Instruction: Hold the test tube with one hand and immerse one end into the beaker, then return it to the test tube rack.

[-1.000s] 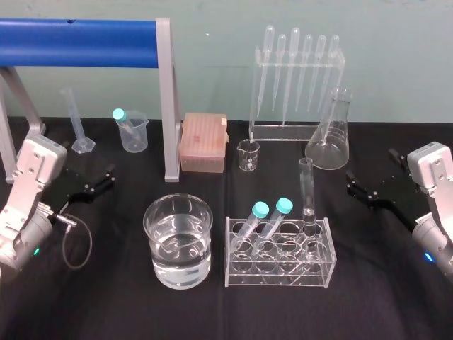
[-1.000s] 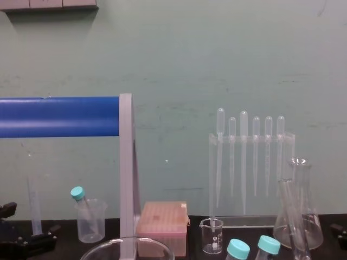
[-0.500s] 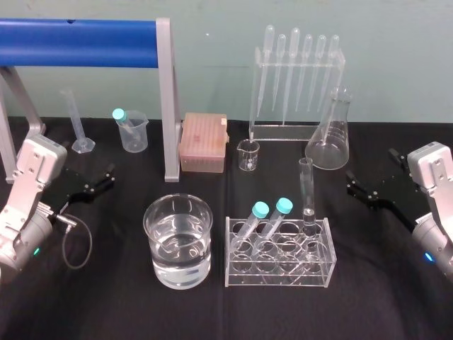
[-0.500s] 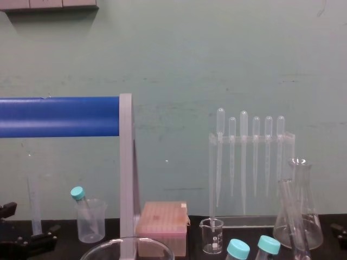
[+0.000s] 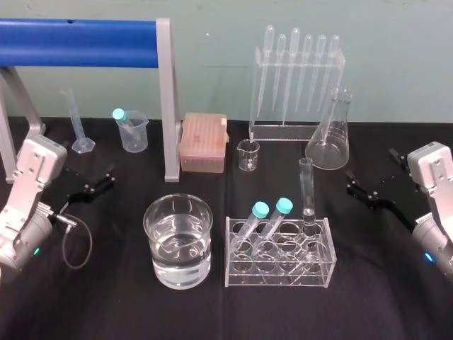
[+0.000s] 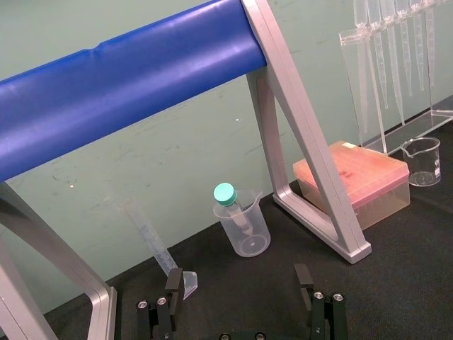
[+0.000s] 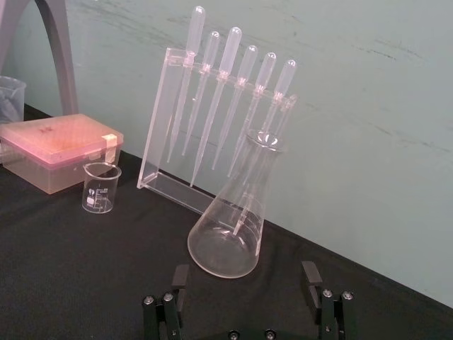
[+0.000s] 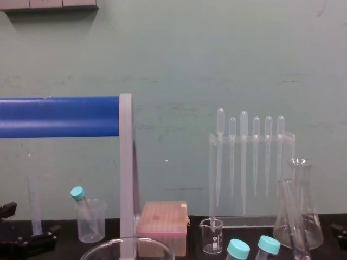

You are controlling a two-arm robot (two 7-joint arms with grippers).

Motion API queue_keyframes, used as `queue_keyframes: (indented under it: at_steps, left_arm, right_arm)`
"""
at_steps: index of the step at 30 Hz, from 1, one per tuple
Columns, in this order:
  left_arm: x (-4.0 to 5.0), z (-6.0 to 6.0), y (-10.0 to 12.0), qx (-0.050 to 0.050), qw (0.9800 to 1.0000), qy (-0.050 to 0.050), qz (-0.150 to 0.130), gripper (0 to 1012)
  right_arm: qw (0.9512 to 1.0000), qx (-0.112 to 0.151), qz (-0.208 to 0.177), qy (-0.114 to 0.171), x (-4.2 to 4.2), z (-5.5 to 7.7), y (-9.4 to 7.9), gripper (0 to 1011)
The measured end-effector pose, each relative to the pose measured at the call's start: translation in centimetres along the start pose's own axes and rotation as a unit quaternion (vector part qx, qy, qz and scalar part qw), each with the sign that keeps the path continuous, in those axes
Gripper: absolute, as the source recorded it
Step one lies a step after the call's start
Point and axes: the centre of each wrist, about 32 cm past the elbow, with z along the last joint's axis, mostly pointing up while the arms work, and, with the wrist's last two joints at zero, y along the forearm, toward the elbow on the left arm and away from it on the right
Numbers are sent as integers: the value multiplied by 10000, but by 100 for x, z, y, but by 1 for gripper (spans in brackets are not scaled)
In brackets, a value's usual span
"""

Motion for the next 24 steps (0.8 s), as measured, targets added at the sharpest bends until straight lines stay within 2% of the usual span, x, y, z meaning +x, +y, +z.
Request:
queue_keyframes:
  at_steps: [24]
  left_arm:
    - [0,0,0,0,10000,0,0,1000]
  right_arm:
    - [10000,0,0,0,0,0,0,1000]
